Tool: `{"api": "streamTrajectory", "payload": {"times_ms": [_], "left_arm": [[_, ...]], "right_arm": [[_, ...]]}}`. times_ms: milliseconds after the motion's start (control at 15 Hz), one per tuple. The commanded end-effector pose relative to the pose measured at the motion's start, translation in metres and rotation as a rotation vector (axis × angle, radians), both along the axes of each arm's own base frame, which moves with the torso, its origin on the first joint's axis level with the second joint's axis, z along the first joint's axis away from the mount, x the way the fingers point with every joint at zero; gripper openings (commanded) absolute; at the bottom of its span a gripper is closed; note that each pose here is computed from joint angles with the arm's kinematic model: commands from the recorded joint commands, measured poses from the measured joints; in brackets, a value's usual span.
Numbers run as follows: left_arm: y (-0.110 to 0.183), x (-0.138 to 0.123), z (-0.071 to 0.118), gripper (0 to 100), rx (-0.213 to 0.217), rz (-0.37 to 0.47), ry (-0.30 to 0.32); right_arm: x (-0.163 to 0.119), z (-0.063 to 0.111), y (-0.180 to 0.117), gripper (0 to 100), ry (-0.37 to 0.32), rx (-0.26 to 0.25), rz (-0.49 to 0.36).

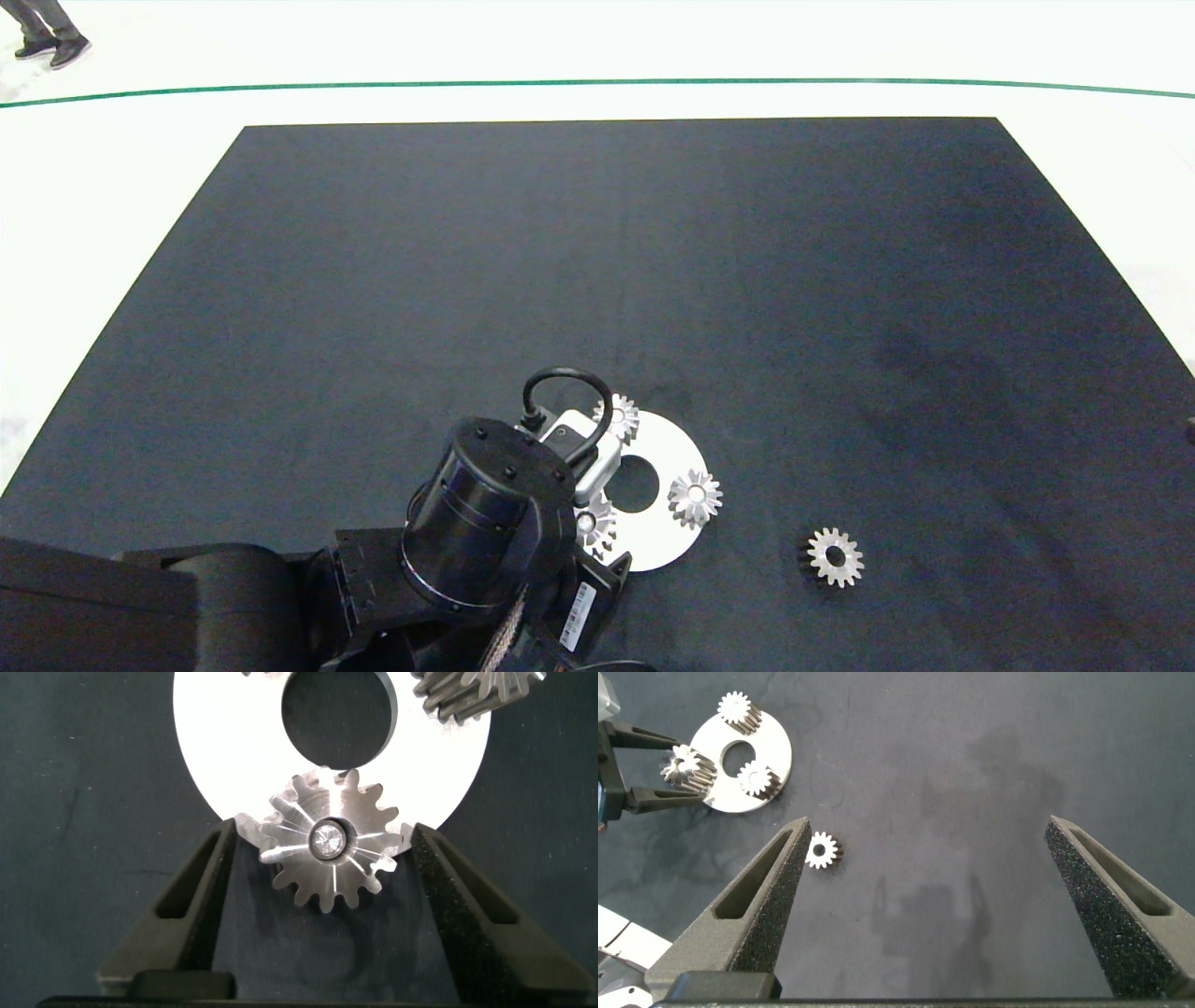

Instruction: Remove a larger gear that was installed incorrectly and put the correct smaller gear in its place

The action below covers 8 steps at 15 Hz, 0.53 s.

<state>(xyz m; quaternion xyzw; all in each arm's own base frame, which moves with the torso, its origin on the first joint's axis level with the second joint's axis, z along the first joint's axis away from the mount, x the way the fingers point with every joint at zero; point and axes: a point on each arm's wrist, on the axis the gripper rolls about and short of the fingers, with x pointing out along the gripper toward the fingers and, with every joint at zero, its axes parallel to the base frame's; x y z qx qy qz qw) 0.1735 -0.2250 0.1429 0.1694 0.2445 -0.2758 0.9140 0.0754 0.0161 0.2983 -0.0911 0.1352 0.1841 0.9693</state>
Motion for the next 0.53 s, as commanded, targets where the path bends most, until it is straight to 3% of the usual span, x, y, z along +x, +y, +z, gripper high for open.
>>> {"api": "streamTrajectory", "payload": {"times_ms": [67, 533], "left_arm": [[-0.0015, 0.0003, -0.0008, 68, -0.003, -0.001, -0.004], [-0.0021, 0.0007, -0.0006, 53, -0.008, -0.001, -0.008]], "right_arm": [[-0.0001, -0.0002, 0.0, 100, 0.002, -0.001, 0.002], [-0.0001, -0.0002, 0.0, 100, 0.002, -0.001, 0.002]]}}
